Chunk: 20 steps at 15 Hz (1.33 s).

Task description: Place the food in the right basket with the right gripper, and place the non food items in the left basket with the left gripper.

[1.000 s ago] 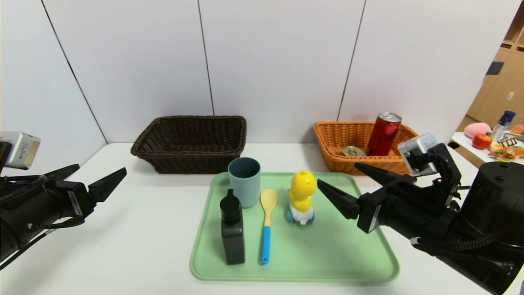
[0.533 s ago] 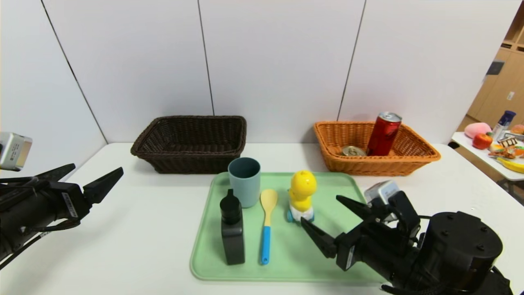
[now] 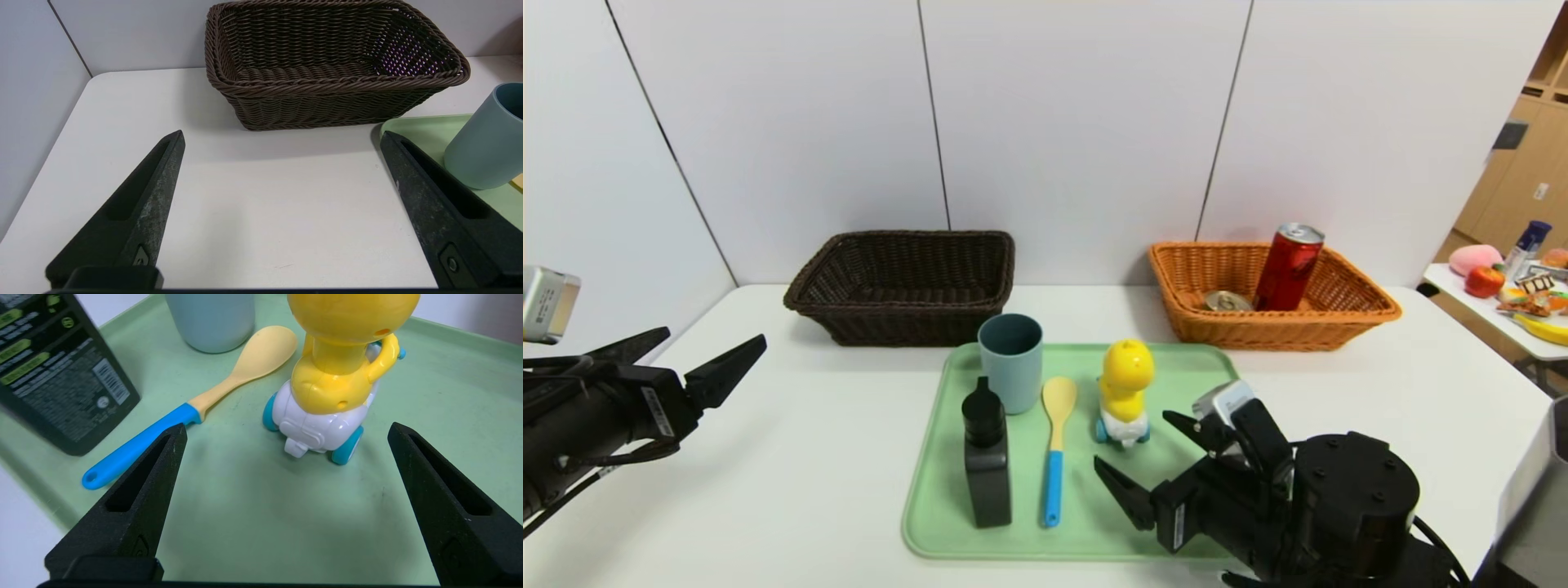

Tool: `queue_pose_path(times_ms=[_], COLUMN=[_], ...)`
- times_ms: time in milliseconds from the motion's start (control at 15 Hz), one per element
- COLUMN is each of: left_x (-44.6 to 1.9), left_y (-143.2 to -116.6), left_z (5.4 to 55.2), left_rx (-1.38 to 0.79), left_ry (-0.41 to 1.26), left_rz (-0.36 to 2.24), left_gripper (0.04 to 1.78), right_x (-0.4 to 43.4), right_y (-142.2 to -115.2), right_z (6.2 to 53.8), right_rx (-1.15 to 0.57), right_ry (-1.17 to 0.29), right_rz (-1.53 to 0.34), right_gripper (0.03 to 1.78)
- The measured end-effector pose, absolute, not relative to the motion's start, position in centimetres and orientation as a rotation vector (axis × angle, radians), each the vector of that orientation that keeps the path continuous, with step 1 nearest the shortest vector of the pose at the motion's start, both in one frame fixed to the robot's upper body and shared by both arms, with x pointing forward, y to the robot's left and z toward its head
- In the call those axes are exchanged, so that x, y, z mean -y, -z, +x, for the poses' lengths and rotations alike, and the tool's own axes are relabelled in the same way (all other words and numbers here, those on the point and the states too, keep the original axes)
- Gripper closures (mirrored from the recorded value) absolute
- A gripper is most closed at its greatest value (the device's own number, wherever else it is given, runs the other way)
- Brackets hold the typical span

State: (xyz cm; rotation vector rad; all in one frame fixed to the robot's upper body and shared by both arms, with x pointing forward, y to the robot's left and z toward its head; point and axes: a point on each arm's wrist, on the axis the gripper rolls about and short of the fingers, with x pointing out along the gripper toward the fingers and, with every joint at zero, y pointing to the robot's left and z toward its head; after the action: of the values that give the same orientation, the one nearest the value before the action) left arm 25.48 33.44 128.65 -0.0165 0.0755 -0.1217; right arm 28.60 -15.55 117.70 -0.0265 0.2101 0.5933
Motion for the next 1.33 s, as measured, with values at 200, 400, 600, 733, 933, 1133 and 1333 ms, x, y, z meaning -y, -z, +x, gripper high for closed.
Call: queue_pose_path(times_ms=[200, 400, 600, 733, 933, 1133, 1333], left_x=[-33.5, -33.5, -33.5, -33.5, -33.5, -33.5, -33.5], left_y=[-128.7, -128.6, -128.3, -128.2, -128.1, -128.1, -128.1], left_z=[25.4, 25.3, 25.2, 25.1, 25.1, 25.1, 25.1], left_rx=[-0.073, -0.075, -0.082, -0.087, -0.088, -0.088, -0.089], left_ry=[0.12, 0.12, 0.122, 0.122, 0.122, 0.12, 0.12], left_rz=[-0.016, -0.017, 0.0, 0.018, 0.015, 0.015, 0.015], left_gripper=[0.13, 0.13, 0.13, 0.13, 0.13, 0.13, 0.13], right_x=[14.7, 14.2, 13.5, 13.0, 13.1, 13.3, 13.2], right_y=[-117.1, -116.5, -116.0, -115.7, -115.0, -114.8, -114.6], right_z=[29.8, 30.8, 31.9, 32.7, 33.6, 34.1, 34.3], right_rx=[-0.202, -0.201, -0.19, -0.177, -0.186, -0.189, -0.192], right_ry=[-0.532, -0.49, -0.449, -0.41, -0.379, -0.358, -0.342], right_rz=[-0.03, -0.033, -0.03, -0.02, -0.021, -0.004, 0.014], right_gripper=[0.12, 0.12, 0.12, 0.12, 0.11, 0.11, 0.11])
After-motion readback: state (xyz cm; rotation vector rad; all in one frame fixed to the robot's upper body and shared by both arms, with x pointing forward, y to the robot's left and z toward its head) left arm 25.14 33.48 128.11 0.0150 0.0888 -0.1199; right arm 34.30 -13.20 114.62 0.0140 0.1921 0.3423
